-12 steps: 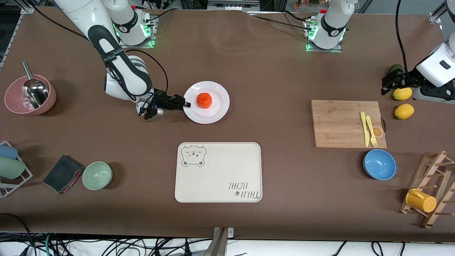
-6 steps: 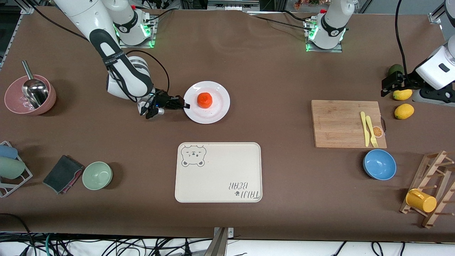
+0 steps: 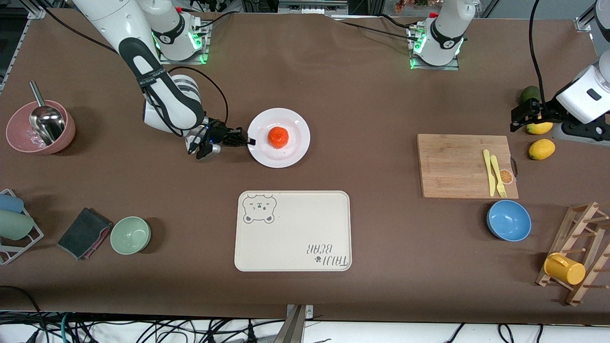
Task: Place orange and plate with both arms
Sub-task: 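Reach the right gripper to the white plate rim, then grip the plate rim and slide the plate onto the bear tray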
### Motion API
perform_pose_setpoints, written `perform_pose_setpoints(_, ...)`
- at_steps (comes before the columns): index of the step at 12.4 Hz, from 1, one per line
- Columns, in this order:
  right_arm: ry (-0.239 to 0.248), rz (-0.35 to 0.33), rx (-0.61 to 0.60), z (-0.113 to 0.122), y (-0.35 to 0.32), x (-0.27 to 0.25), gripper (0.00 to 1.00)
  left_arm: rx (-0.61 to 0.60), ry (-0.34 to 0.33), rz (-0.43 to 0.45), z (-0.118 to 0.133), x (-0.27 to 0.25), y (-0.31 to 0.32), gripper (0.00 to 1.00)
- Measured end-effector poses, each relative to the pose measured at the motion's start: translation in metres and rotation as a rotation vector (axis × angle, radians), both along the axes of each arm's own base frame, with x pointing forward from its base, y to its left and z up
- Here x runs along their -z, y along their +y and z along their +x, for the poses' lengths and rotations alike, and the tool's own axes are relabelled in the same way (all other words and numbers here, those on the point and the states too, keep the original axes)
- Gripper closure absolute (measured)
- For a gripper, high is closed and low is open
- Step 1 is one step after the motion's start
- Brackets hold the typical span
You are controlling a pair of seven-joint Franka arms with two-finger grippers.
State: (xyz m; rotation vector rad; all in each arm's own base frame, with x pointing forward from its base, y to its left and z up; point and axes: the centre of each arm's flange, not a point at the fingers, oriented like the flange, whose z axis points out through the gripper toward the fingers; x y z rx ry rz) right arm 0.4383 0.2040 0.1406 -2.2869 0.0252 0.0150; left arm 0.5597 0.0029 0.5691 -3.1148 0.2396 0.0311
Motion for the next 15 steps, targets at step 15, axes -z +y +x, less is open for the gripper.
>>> perform_pose_setpoints(15,0.002,0.12,0.276,0.236,0.006,-0.028,0.96,-0.002,0.01,0.001,0.003,0.007,0.001,0.0)
